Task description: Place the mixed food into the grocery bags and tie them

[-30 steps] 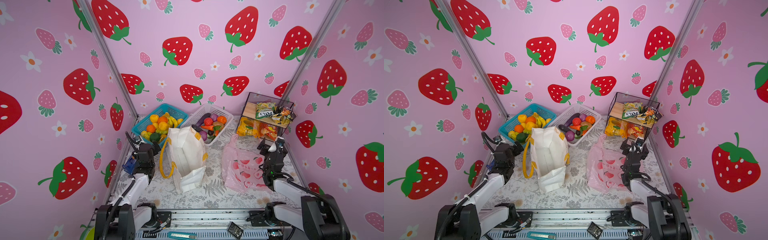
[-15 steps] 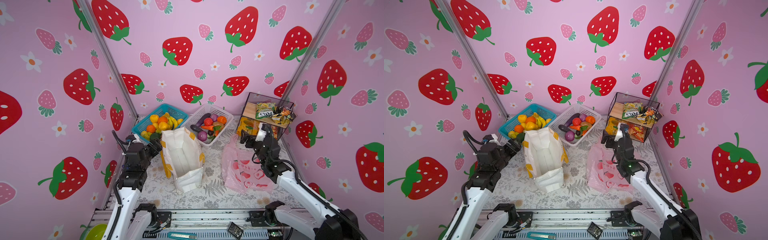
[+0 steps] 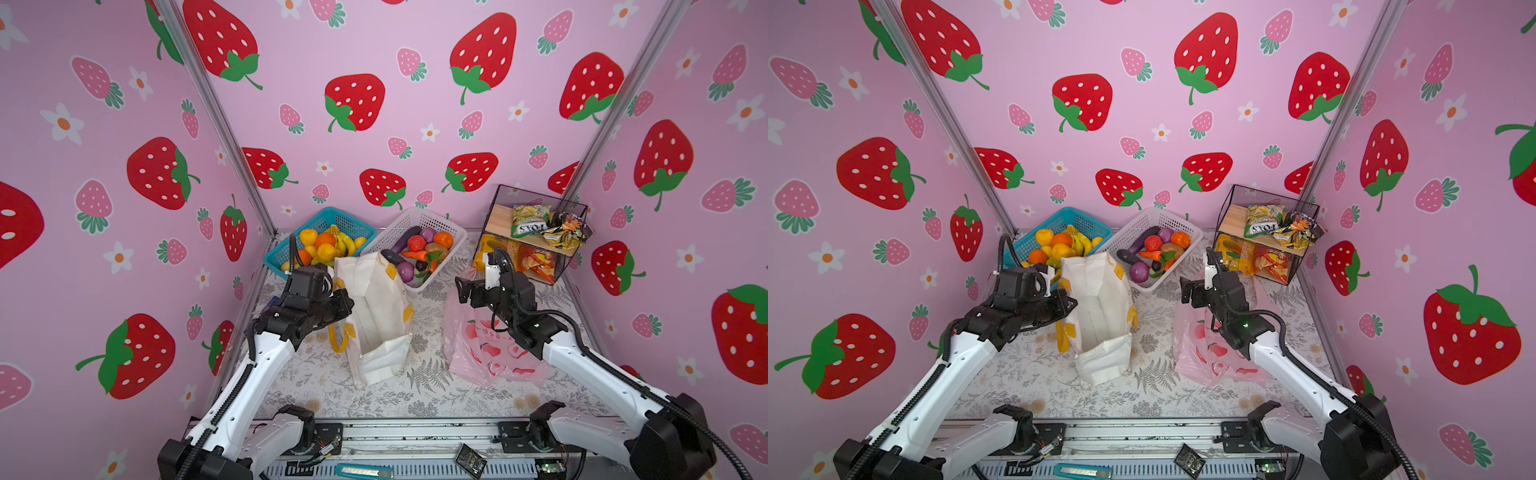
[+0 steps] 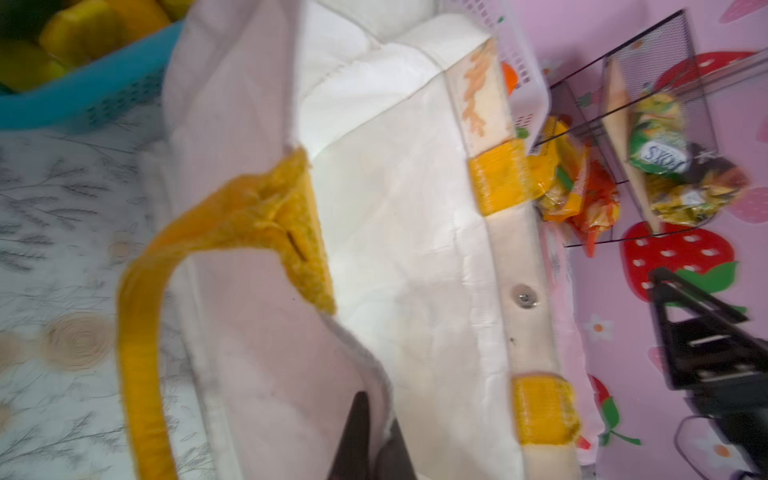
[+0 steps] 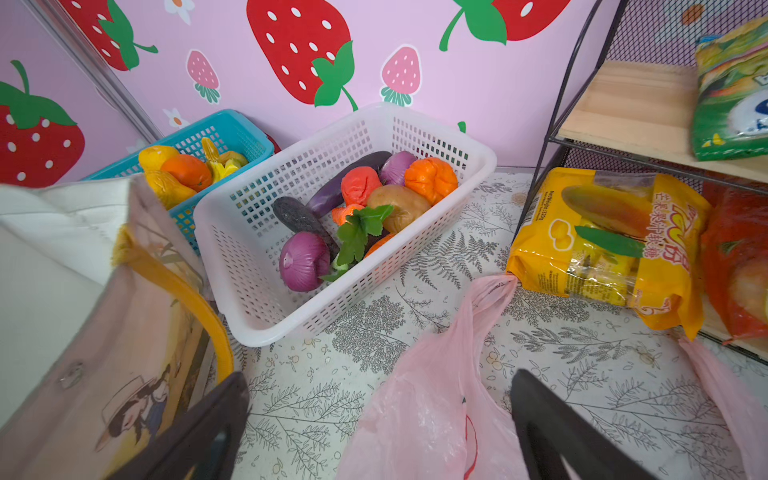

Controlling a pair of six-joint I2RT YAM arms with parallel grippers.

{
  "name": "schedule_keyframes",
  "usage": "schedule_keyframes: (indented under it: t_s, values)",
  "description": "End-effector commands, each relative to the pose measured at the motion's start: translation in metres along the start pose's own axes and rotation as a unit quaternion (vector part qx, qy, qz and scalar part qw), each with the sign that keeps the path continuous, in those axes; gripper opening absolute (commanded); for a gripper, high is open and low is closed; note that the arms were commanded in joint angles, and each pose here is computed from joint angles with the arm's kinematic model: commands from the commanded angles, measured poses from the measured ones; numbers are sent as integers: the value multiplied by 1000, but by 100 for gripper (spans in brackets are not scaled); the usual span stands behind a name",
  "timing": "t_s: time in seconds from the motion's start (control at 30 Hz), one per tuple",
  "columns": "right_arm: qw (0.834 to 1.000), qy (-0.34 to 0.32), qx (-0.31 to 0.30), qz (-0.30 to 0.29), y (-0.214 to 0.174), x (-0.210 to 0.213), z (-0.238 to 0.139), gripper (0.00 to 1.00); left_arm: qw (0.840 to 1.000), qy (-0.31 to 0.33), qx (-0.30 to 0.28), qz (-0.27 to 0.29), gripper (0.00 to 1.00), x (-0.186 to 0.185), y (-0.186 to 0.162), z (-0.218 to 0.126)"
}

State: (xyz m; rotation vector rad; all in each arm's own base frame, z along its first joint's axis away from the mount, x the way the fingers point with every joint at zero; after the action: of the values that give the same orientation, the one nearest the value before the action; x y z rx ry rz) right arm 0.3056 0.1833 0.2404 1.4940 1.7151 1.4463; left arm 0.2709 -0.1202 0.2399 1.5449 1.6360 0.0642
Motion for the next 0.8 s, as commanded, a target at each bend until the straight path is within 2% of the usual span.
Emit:
schedule_keyframes:
  t_s: [0.0, 0.07, 0.17, 0.3, 0.37, 0.43, 0.53, 0.77]
  values:
    - [1000, 0, 13, 7, -10, -1, 0, 100, 985, -170, -23, 2, 0, -58, 17, -5]
    - [1000, -5, 13, 3, -9, -2, 0, 100, 983, -183, -21, 6, 0, -67, 21, -9]
    - [1000, -18, 18, -13, -7, -5, 0, 100, 992, -118, -17, 26, 0, -53, 22, -12]
    - [996, -77, 13, -39, 8, -21, 2, 100, 998, -28, 14, 63, 0, -24, 14, -4]
    - [996, -77, 16, -31, 11, -26, 7, 100, 998, -18, 24, 64, 0, -16, 11, 0]
    - [999, -41, 36, 1, 6, -24, 18, 100, 998, -17, 21, 59, 0, -10, 9, 2]
    - [996, 26, 77, 23, -13, -1, 39, 90, 998, -16, 12, 52, 0, -6, 9, 1]
    - [989, 47, 140, -20, -62, 23, 82, 69, 998, 27, -1, 58, 0, 9, 5, -6]
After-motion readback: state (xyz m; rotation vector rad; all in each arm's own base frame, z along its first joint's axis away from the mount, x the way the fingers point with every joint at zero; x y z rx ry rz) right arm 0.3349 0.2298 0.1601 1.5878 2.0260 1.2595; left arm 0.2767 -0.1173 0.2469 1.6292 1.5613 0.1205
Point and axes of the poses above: each gripper's point midway between its finger pads, its own z axis out along the fingers, its own x axis along the line the jaws close on, y = z × x, the point moved 3 cm from there along -z, back along the fingers, and after that the axes turned 8 degrees about z, right-handed, at the moved point
